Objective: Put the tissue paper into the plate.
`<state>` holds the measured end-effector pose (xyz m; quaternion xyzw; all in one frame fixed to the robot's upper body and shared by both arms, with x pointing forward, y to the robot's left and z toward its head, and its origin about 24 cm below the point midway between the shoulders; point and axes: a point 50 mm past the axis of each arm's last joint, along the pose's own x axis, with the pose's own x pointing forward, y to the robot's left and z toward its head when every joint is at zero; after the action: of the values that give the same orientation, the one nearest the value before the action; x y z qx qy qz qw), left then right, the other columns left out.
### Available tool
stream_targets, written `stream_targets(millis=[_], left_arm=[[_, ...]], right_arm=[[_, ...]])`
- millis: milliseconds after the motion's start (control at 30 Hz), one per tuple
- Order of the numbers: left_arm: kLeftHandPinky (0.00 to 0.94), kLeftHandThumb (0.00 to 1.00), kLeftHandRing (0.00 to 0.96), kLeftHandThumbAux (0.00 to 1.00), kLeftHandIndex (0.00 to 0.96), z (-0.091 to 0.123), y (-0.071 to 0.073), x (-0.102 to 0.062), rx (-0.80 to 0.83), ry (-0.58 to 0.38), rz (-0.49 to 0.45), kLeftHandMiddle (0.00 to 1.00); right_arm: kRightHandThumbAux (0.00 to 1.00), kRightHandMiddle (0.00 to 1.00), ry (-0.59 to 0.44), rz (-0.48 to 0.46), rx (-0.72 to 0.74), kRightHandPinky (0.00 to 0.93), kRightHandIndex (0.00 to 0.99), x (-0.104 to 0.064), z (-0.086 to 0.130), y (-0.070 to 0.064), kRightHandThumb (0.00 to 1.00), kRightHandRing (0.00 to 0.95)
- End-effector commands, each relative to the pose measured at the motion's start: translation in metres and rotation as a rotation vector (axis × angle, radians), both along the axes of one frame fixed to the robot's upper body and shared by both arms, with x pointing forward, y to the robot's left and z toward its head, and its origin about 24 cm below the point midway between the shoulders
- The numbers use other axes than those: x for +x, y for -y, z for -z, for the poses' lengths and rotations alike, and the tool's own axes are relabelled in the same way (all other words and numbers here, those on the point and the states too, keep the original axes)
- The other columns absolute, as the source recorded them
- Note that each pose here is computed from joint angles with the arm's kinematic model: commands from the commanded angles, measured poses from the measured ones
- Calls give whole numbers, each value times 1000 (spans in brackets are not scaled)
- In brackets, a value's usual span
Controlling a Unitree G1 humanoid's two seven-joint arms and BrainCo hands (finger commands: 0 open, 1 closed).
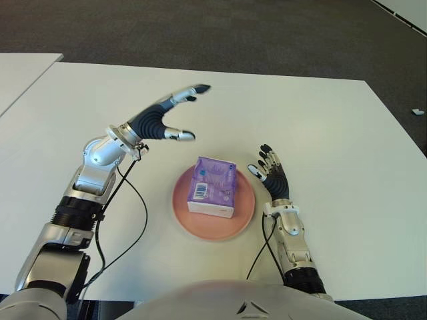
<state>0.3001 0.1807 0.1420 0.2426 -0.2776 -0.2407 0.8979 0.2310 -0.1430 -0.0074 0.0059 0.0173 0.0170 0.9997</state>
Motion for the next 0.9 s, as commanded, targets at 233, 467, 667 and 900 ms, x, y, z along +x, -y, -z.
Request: stream_targets(millis=[233,467,667,900], left_arm=[[0,0,0,369,0,54,-24,2,-194,-138,-305,0],[0,0,0,381,0,85,-31,-13,-300,-265,-432,0],[0,0,0,399,0,96,-31,-19,-326,-305,-480,0],[0,0,0,436,0,114,-27,-27,-328,-351,-533,0]], right_arm=[[656,8,-194,5,1,0,0,-21,33,0,0,0],[651,5,-196,-1,-4,0,0,-22,33,0,0,0],[655,0,-197,0,-7,0,0,-22,33,0,0,0],[660,0,-199,1,-6,0,0,-22,33,0,0,0]])
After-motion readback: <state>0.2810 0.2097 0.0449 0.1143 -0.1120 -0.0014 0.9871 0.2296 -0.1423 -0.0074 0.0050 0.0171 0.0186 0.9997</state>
